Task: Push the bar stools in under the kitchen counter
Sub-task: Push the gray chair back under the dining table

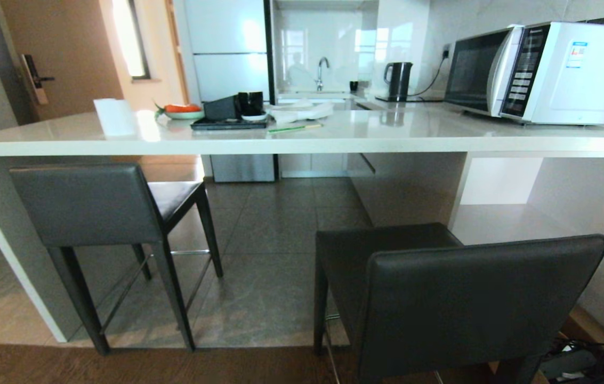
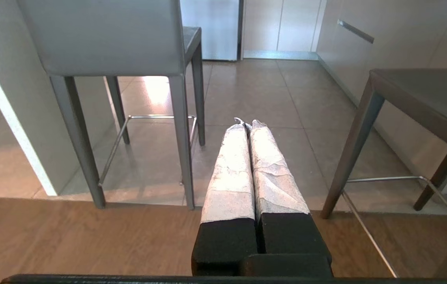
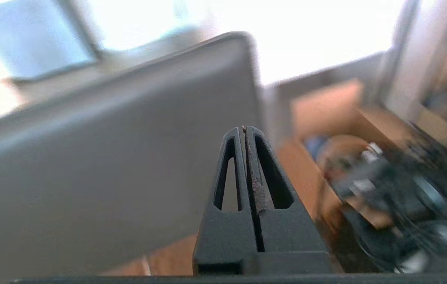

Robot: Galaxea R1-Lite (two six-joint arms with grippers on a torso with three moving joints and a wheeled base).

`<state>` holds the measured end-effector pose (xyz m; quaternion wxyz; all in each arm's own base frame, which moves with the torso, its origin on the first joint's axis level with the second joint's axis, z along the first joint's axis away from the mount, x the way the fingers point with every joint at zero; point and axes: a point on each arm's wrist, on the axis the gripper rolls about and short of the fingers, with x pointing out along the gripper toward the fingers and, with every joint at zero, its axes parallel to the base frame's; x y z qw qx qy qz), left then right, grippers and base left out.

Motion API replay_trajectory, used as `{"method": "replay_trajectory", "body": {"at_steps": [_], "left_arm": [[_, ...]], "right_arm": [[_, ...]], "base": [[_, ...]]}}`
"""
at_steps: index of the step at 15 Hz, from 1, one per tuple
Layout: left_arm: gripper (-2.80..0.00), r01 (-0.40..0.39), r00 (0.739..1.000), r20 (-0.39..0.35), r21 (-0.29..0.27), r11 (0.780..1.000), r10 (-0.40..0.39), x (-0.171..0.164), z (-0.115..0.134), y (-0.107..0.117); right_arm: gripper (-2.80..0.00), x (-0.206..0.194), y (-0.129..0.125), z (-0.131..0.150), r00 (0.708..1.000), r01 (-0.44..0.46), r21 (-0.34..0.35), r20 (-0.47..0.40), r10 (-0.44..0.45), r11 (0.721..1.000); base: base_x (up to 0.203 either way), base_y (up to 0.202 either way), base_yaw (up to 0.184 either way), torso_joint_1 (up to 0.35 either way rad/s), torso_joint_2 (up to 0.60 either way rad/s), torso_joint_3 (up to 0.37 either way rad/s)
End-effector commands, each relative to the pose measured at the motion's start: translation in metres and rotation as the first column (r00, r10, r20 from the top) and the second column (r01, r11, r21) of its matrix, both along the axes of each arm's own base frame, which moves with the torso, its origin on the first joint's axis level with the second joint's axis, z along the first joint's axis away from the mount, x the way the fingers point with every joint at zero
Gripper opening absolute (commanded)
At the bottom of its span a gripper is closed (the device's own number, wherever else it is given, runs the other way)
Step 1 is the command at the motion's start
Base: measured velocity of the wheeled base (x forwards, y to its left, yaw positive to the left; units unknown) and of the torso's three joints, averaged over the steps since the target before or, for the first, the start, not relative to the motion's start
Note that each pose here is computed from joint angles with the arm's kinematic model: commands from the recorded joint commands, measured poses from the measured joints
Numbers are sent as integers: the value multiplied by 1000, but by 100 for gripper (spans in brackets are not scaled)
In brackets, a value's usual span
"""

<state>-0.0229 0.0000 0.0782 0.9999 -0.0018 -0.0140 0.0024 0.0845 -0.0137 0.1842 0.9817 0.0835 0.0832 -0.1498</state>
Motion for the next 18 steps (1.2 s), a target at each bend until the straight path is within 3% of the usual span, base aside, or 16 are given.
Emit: {"method": "replay_trajectory", "body": {"at_steps": [1,4,6,9,12,15,18], "left_arm": [[-280,0,1000,-8,-4,1000,0,1,-2,0],[-280,4,1000,-10,-13,1000,-4,1,-3,0],[-280,3,1000,-10,-13,1000,-3,1,-3,0],[-280,2,1000,-10,-12,1000,-2,1,-3,0],[-280,2,1000,-10,-10,1000,-2,1,-3,0],[-280,2,1000,-8,-7,1000,-2,1,-2,0],[-280,1,1000,-9,-6,1000,-2,1,-3,0]], "right_arm": [[-280,62,-22,-14,982,97,19,-166,-92,995],[-280,113,-71,-19,984,160,-31,-70,-162,987],[-280,123,-85,-16,999,46,-45,11,-46,998],[-280,123,-88,-29,994,-111,57,7,110,992],[-280,112,-77,-45,952,-302,117,-5,305,946],[-280,93,-57,-60,924,-378,95,-14,381,921],[-280,86,-31,-60,875,-484,68,2,485,872]], "base": [[0,0,0,0,0,0],[0,0,0,0,0,0],[0,0,0,0,0,0],[0,0,0,0,0,0],[0,0,0,0,0,0],[0,0,0,0,0,0],[0,0,0,0,0,0]]}}
